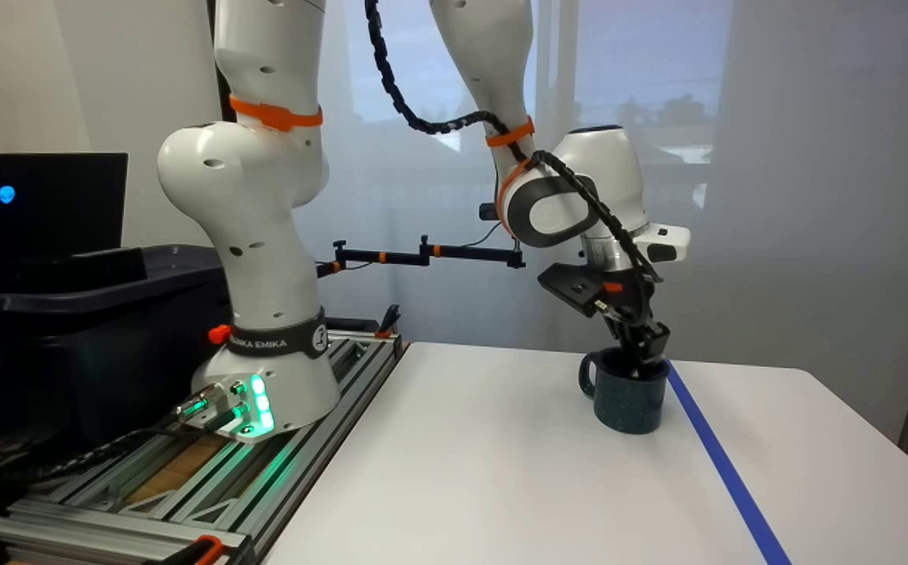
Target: Take the marker out of the mug.
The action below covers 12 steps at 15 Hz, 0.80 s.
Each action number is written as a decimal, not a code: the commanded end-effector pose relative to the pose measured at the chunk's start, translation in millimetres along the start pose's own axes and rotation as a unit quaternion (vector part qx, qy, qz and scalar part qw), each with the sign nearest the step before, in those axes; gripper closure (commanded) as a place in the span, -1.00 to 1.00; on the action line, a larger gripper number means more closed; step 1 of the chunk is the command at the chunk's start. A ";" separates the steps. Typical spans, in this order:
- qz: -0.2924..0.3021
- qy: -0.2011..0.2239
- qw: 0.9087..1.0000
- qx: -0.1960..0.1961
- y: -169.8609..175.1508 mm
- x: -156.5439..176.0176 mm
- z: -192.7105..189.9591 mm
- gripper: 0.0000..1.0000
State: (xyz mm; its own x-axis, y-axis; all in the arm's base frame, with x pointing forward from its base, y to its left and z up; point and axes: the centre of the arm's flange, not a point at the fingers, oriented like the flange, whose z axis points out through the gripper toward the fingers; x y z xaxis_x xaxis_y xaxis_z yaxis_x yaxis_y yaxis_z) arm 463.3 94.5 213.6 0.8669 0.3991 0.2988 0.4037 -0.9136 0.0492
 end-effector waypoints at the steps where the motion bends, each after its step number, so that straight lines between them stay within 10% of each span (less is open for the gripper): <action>1: -0.020 0.031 0.999 -0.002 -5.1 -3.8 11.1 0.90; 12: -0.037 0.059 0.998 0.001 12.8 25.7 -87.1 0.90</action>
State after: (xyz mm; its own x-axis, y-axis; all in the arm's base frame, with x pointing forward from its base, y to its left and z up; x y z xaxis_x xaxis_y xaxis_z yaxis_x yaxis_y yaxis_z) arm 471.4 120.2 255.7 0.7860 0.4493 0.4247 0.4799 -0.8764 0.0391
